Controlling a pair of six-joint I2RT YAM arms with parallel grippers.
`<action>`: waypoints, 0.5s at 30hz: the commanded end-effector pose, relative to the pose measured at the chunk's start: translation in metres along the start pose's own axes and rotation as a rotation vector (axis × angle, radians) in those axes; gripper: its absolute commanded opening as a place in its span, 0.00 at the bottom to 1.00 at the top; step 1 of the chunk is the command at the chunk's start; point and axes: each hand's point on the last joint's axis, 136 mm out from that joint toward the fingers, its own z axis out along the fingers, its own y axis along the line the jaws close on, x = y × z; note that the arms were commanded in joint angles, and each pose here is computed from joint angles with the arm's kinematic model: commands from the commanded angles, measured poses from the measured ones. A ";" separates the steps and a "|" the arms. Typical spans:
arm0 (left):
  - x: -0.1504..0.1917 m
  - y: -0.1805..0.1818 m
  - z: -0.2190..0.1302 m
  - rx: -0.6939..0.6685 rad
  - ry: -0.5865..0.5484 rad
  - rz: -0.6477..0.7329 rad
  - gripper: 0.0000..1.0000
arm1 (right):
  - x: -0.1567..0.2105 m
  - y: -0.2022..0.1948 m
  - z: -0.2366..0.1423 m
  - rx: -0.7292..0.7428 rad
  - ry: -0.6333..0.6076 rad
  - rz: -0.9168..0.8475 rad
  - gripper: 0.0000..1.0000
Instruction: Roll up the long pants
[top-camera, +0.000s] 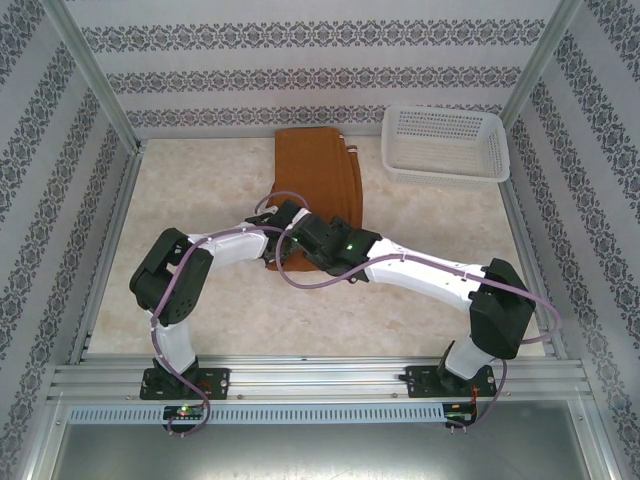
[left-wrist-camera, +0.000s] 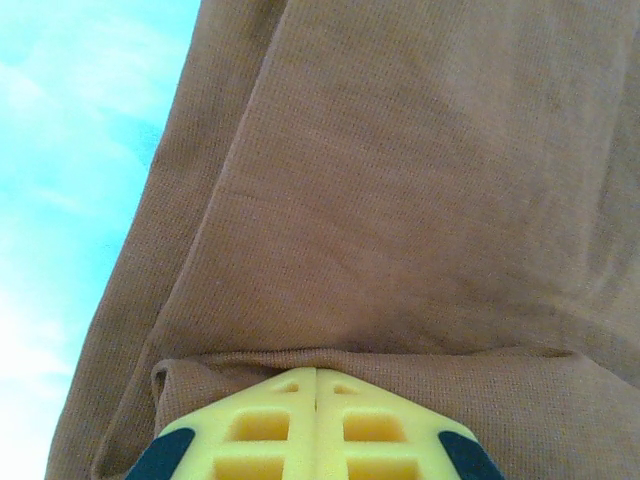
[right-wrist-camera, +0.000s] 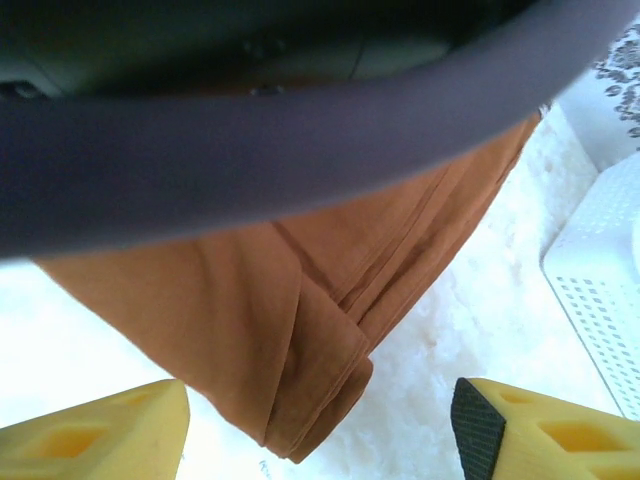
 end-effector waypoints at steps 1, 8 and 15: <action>0.000 0.017 0.006 -0.062 0.054 -0.010 0.00 | 0.090 0.039 0.011 -0.055 0.282 -0.290 0.76; -0.009 0.025 0.013 -0.059 0.068 -0.032 0.00 | 0.120 0.025 -0.011 -0.034 0.302 -0.147 0.78; -0.019 0.022 0.010 -0.047 0.066 -0.028 0.00 | 0.127 0.018 -0.016 0.018 0.334 -0.184 0.77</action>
